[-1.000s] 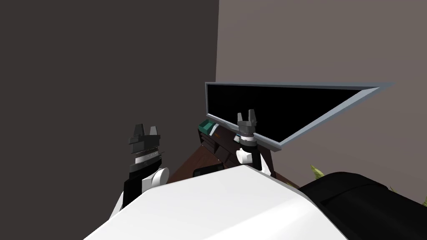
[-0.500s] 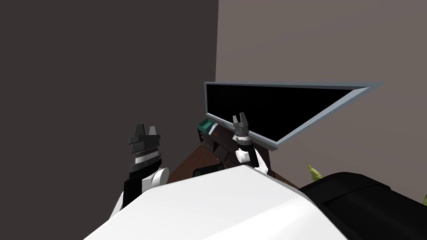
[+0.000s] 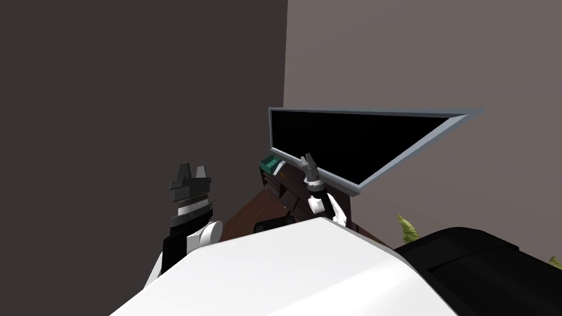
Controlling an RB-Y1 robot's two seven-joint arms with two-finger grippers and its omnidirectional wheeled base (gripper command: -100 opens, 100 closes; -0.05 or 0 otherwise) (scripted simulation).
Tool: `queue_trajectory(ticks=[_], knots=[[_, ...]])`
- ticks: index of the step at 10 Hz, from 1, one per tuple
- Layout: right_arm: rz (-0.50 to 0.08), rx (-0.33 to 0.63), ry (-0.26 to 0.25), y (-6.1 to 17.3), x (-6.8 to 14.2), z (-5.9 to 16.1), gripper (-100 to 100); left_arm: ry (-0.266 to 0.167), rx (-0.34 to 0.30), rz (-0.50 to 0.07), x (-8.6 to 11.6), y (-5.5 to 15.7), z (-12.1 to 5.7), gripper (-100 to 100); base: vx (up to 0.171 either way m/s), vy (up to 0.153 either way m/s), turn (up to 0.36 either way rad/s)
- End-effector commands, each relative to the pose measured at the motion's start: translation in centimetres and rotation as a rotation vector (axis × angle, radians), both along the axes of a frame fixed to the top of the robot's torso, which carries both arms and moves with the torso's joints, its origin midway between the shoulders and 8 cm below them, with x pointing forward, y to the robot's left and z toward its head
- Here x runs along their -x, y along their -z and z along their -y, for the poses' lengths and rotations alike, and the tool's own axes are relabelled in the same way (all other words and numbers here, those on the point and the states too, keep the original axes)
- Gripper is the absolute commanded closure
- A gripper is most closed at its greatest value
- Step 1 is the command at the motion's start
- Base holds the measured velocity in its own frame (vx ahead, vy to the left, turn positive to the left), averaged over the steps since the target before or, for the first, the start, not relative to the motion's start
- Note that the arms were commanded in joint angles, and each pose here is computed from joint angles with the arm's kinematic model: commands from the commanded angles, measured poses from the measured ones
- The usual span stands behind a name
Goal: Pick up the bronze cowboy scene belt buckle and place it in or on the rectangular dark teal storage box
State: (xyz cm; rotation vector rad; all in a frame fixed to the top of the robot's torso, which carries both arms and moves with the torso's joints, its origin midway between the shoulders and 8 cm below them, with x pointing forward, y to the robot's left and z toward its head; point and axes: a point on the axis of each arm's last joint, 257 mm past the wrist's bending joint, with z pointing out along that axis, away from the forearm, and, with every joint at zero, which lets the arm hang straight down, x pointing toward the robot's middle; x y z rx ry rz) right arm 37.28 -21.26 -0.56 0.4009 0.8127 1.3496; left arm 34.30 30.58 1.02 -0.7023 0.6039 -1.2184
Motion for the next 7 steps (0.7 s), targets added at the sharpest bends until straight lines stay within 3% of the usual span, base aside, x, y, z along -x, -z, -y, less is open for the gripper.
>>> queue_trajectory(ticks=[1, 7], knots=[[-0.033, 0.042, -0.008, 1.9, -0.7, -0.5, -100, 0.000, 0.000, 0.000, 0.0, 0.0, 0.0, 0, -0.081, -0.082, 0.050], [-0.134, 0.163, -0.027, 8.1, -3.0, -2.0, -100, 0.000, 0.000, 0.000, 0.0, 0.0, 0.0, 0, -0.087, -0.077, 0.056]])
